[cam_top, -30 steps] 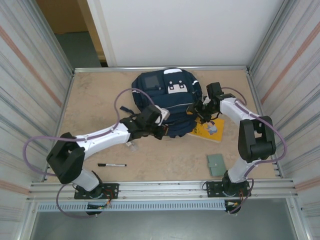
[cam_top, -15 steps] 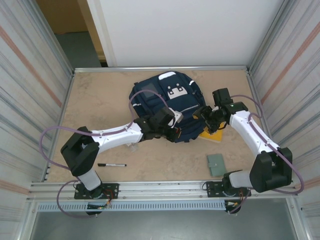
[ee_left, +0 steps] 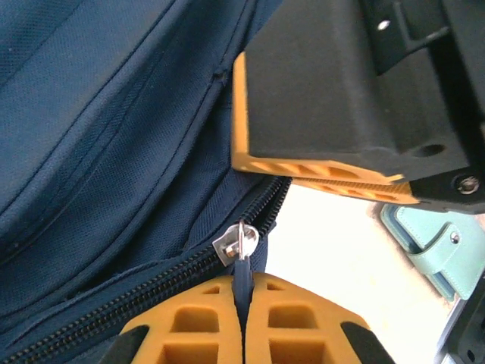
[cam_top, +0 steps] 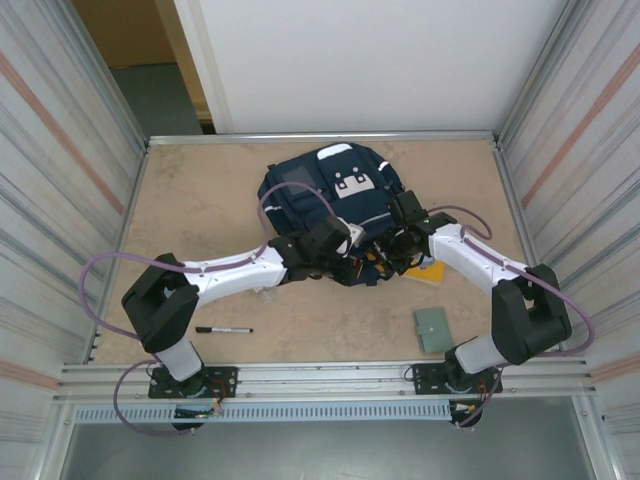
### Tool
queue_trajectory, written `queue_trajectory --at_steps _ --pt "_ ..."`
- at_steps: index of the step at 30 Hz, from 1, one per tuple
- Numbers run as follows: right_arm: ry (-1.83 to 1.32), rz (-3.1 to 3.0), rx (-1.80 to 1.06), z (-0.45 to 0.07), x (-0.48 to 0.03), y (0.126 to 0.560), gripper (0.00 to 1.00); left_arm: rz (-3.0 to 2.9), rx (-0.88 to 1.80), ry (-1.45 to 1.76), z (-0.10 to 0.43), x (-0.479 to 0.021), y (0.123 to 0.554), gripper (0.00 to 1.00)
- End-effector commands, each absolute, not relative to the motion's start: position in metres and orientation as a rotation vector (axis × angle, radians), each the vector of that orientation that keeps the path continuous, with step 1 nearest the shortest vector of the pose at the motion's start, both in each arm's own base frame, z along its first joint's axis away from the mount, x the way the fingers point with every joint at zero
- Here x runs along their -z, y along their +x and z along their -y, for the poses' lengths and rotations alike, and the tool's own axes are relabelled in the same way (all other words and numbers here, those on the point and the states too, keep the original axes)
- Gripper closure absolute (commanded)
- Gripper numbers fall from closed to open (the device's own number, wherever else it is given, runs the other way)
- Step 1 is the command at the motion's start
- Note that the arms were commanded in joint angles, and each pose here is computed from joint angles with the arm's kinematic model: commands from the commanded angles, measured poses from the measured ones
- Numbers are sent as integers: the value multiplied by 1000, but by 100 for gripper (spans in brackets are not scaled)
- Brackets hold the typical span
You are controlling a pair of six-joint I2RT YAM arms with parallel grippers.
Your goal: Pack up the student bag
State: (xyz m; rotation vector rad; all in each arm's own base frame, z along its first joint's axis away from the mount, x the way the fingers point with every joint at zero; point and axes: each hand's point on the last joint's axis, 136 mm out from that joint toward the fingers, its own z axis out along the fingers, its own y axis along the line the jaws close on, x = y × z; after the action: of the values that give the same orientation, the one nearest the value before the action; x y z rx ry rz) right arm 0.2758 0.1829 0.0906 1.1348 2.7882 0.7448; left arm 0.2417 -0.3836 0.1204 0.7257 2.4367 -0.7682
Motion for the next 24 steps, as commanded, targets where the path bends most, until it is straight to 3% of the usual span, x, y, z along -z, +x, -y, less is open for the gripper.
queue_trajectory --at_steps 1,3,9,14,24 --pt "1092 -2711 -740 -178 -107 288 89 -2385 730 668 365 -143 250 100" --pt "1067 -2685 -741 -172 -114 290 95 -2390 686 630 343 -139 256 100" --pt "1082 -2632 -768 -149 -129 296 99 -2461 641 420 277 -122 286 100" --pt "1036 -2625 -851 -144 -137 303 99 -2426 555 401 253 -118 307 100" --pt "935 -2588 -977 -162 -169 305 100 -2632 423 -42 170 -62 360 100"
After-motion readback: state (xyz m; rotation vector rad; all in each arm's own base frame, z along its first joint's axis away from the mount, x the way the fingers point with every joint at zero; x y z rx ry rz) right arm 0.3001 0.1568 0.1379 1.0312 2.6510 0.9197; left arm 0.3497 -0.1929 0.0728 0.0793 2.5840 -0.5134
